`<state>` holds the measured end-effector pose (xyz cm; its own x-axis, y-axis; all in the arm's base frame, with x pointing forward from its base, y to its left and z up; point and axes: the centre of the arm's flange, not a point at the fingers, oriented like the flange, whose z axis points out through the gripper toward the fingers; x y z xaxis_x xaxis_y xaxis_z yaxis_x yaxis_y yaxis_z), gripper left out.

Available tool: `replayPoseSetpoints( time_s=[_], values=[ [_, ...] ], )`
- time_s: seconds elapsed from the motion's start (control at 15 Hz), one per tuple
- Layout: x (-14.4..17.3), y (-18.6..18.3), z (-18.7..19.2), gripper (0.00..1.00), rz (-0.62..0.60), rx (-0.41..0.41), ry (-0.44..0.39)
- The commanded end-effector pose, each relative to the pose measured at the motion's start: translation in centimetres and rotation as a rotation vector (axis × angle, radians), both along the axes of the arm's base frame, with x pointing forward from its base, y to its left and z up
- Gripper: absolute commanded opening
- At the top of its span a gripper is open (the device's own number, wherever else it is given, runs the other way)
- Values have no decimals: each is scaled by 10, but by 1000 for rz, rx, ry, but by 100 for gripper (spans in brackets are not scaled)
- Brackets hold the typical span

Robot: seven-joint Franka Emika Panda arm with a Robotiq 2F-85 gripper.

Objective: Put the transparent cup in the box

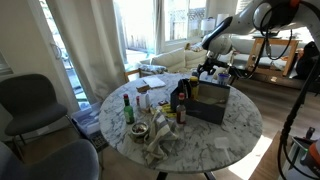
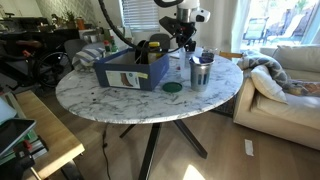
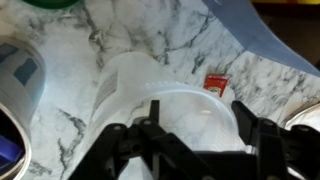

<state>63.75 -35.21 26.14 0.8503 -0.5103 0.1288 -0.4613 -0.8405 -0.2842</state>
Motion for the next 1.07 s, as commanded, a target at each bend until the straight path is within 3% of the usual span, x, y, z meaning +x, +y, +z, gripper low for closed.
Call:
replayPoseSetpoints(
  time_s=[0.0, 0.4, 0.67, 0.8, 1.0],
  values=[
    [8, -13, -5, 42, -15, -21, 21],
    [9, -27, 22, 0, -56, -4, 0],
    [15, -26, 65, 1, -80, 44, -79],
    [22, -12, 107, 1, -7, 53, -125],
    [11, 18, 182, 1, 177, 39, -79]
  ],
)
